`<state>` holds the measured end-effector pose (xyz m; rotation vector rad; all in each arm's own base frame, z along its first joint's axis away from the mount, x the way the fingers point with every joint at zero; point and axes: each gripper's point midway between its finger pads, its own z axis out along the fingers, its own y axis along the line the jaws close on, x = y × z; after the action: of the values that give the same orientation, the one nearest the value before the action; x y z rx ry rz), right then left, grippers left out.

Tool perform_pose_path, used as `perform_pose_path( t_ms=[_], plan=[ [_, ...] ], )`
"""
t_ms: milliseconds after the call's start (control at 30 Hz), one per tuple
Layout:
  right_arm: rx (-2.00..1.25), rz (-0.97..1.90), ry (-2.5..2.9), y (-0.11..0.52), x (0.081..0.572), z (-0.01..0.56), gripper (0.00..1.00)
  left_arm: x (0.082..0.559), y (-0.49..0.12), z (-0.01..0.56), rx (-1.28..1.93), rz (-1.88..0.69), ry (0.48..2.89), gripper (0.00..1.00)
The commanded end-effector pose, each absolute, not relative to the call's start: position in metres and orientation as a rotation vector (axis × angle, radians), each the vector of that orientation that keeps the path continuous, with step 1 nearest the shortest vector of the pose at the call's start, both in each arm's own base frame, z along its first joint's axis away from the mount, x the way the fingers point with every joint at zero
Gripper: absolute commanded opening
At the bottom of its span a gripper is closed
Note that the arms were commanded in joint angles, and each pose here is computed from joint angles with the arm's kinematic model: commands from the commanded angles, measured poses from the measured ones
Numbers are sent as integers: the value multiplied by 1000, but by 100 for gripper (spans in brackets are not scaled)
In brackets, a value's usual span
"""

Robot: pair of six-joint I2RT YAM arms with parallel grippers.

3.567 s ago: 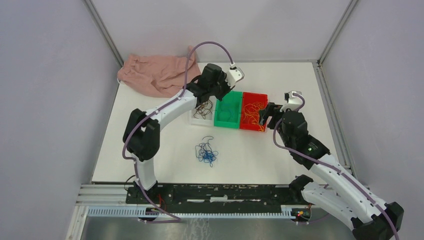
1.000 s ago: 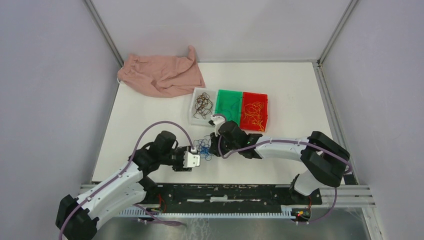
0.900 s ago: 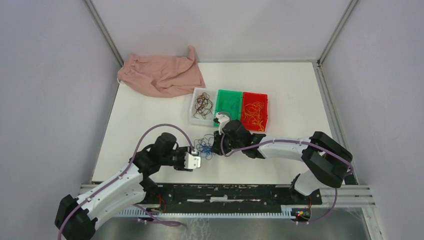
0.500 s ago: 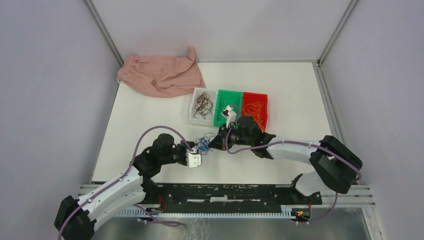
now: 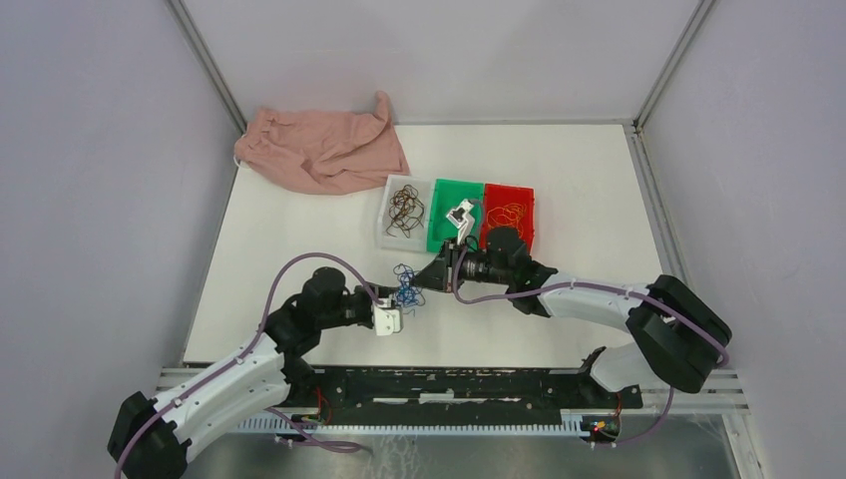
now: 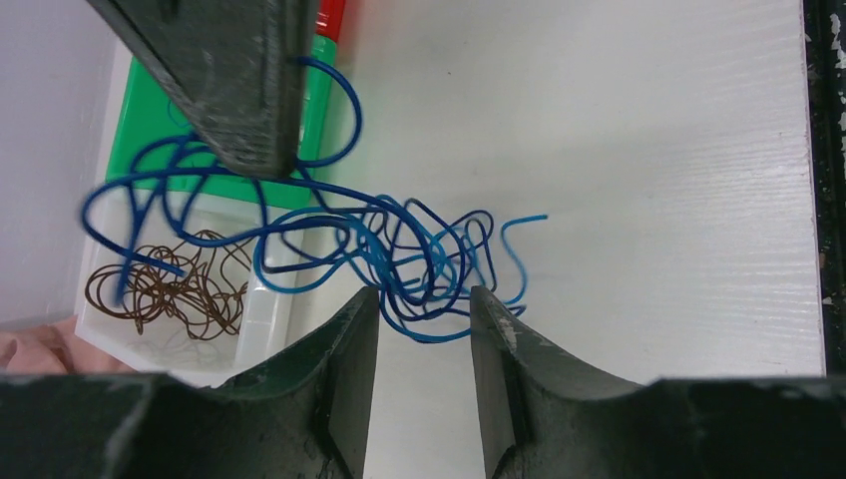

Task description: Untangle the cables

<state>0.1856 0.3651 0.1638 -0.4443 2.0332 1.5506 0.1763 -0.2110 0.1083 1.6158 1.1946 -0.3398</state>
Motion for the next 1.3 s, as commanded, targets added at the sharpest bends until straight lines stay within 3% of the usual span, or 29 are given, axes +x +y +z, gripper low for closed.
perform_pose_path(
  t_ms=[0, 367, 767, 1033, 1267],
  plan=[
    [-468, 1675, 1858, 366, 179, 214, 10, 176, -222, 124, 1563, -388, 1153, 44],
    [-416, 1605, 1902, 345, 190, 205, 10, 185, -215, 140, 1496, -335, 1185, 4],
    [-523, 865, 2216, 259, 213, 116, 10, 201, -175, 197, 1418, -59, 1203, 3],
    [-466, 661, 2273, 236, 226, 96, 3, 205, -174, 267, 1374, 7, 1092, 3],
    [-508, 544, 2289, 237, 223, 82, 4, 216, -171, 356, 1155, 29, 1031, 3]
  ],
)
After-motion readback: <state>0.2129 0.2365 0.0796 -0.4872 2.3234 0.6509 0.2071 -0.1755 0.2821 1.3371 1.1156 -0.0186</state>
